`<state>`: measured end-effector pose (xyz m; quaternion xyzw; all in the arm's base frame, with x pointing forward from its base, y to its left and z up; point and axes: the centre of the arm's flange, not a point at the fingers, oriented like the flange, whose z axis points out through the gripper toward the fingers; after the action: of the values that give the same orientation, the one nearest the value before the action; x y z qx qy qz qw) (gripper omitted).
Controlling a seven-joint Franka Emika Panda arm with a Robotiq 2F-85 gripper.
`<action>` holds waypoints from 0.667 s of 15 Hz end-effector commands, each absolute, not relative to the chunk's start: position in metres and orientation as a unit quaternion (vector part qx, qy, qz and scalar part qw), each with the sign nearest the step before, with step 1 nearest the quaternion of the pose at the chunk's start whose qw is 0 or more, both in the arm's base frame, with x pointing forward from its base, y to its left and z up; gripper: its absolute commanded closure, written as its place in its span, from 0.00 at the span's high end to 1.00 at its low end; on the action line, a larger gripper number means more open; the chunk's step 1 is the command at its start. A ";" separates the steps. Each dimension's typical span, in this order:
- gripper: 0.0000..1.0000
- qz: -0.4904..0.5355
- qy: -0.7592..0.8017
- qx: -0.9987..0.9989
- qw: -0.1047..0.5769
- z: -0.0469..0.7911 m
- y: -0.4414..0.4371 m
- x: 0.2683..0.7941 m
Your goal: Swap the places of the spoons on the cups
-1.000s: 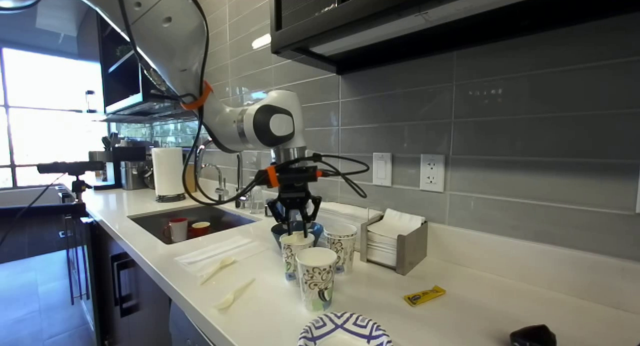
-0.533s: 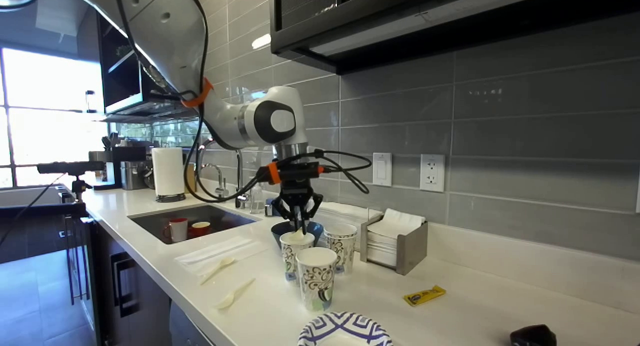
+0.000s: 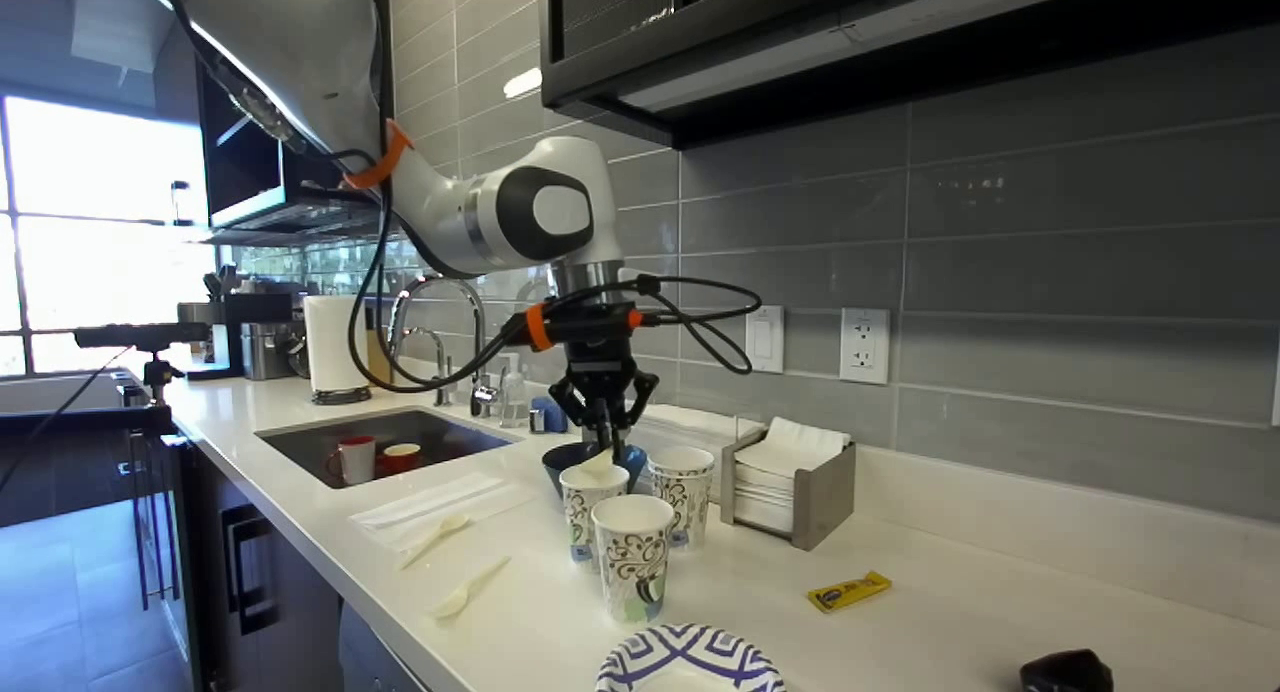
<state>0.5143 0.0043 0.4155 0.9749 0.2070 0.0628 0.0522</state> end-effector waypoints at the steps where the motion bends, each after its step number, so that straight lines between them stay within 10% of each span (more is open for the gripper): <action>1: 0.03 0.054 0.154 0.985 0.049 0.406 -0.017 0.487; 10: 0.03 0.052 0.075 0.995 0.046 0.393 -0.053 0.486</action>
<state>0.4893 -0.0462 0.3903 0.9934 0.0987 0.0391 0.0430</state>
